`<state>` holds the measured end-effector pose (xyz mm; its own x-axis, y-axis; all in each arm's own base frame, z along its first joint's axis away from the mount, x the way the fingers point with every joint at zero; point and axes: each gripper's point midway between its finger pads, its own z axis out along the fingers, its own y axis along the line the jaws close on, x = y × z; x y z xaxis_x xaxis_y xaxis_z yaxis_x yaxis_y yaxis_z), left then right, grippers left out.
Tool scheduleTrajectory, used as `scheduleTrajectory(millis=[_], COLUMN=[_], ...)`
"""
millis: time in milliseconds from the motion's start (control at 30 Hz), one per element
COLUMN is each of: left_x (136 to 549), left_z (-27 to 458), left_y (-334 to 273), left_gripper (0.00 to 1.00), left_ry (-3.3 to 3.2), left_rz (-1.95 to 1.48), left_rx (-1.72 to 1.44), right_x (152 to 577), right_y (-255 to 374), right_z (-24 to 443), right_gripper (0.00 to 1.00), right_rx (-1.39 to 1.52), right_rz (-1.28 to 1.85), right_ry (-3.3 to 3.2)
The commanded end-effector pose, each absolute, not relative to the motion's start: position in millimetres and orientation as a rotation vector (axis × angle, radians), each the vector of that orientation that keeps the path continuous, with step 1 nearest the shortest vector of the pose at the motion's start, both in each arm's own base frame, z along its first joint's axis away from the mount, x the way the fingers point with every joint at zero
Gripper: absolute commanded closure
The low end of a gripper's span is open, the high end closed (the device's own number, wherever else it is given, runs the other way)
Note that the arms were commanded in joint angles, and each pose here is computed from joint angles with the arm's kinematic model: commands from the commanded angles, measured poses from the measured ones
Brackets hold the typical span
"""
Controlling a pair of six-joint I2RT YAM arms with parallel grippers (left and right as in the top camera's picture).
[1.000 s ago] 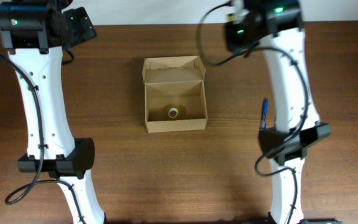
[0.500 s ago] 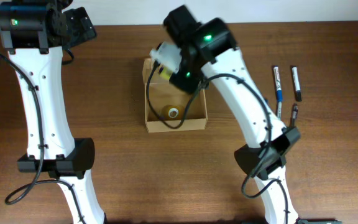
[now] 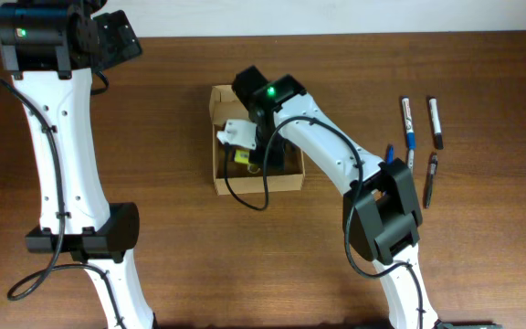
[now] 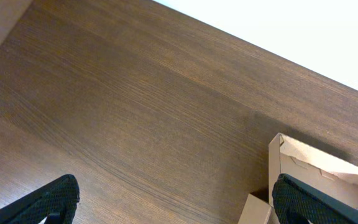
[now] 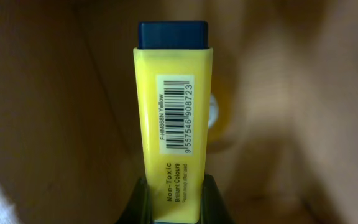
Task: Pack container
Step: 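Carry the highlighter into the box and release it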
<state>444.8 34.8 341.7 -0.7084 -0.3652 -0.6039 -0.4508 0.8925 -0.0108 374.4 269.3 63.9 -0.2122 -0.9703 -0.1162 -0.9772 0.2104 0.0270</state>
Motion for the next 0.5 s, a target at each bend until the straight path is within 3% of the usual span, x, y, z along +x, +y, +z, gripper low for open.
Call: scheduleTrajectory(millis=[0,67,133,233,267,367,467], left_x=[445.6,445.6,445.6,445.6,445.6,445.6,445.6], left_z=[338.6,338.6,338.6,338.6,338.6,338.6,338.6], left_y=[37.0,37.0,37.1,37.0,37.1,37.1,37.0], left_gripper=[0.00,0.00,0.00,0.00,0.00,0.00,0.00], left_ry=[2.443,2.443,2.443,2.443,2.443,2.443,2.443], left_rz=[0.190,0.190,0.190,0.190,0.190,0.190,0.190], left_rx=[-0.580,-0.580,-0.580,-0.580,-0.580,-0.580,-0.580], right_x=[359.8,356.1,357.8,364.1,368.3,390.1,406.8], right_y=[266.6,264.1,264.6,265.2,264.6,262.6,255.8], right_z=[42.9,36.9,37.3,48.0,54.9,99.6,152.3], right_gripper=[0.96,0.96,0.74,0.54,0.53,0.36,0.34], right_rx=[-1.982,-1.992,-1.962,-1.899,-1.859,-1.665,-1.474], right_rz=[0.198,0.201,0.195,0.165,0.137,0.015,-0.093], right_ry=[2.407,2.422,2.440,2.469,2.486,2.504,2.481])
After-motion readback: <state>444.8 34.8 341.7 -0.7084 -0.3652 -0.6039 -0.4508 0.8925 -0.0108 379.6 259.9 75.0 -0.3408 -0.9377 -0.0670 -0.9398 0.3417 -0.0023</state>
